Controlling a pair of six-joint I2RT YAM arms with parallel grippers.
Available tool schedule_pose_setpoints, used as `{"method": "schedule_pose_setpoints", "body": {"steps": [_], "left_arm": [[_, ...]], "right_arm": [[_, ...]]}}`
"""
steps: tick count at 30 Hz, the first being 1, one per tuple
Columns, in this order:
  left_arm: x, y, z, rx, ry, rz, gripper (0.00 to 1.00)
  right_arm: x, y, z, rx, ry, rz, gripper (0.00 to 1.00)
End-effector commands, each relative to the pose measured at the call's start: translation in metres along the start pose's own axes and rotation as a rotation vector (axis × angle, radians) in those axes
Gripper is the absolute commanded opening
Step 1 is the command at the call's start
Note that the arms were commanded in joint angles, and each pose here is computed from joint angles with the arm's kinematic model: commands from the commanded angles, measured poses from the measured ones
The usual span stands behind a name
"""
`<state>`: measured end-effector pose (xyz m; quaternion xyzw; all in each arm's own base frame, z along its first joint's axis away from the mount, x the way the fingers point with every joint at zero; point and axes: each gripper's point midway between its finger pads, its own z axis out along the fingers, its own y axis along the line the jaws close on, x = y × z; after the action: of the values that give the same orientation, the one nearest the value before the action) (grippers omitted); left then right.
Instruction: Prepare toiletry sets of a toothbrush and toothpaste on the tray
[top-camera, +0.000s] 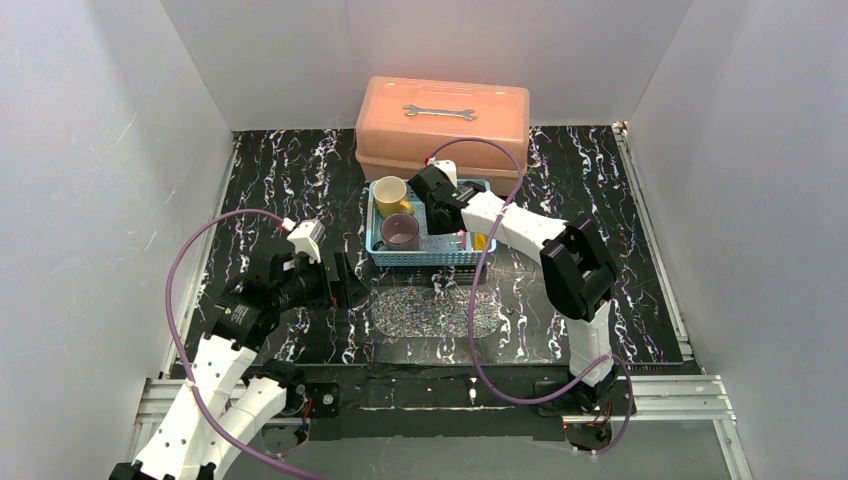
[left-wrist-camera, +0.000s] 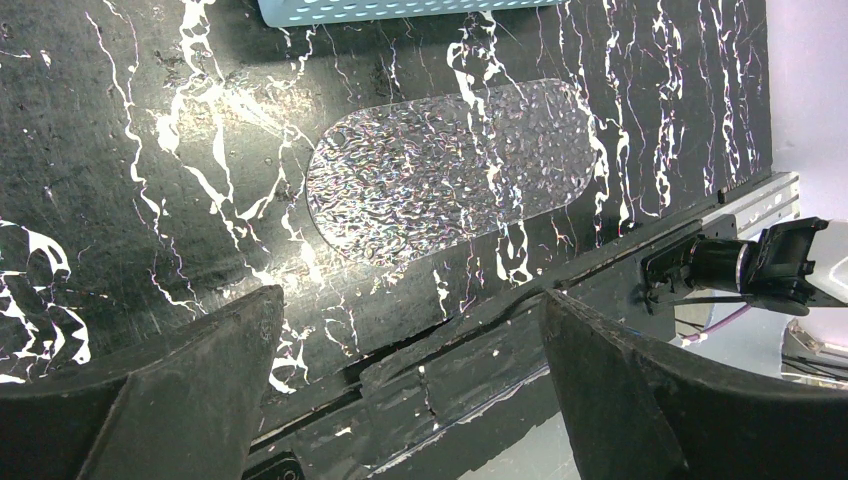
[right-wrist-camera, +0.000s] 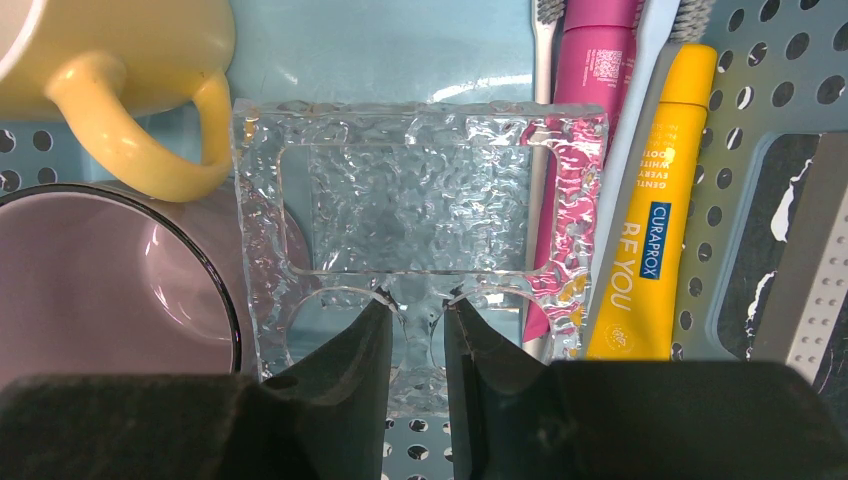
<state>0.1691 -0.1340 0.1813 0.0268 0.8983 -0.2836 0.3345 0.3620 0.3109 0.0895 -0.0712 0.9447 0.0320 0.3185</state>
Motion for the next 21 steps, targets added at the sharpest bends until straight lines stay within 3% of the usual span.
{"method": "schedule_pose_setpoints", "body": {"steps": [1,21], "left_arm": [[0.004,0.003,-0.001,-0.009,0.013,0.002,0.99],[0.004,0.002,-0.001,-0.007,0.014,0.002,0.99]], "right_arm": [[-0.028,0.006,-0.02,-0.036,-0.076,0.034,0.01],[-0.063,-0.011,-0.072,-0.032,-0.205,0.083,0.01]]}}
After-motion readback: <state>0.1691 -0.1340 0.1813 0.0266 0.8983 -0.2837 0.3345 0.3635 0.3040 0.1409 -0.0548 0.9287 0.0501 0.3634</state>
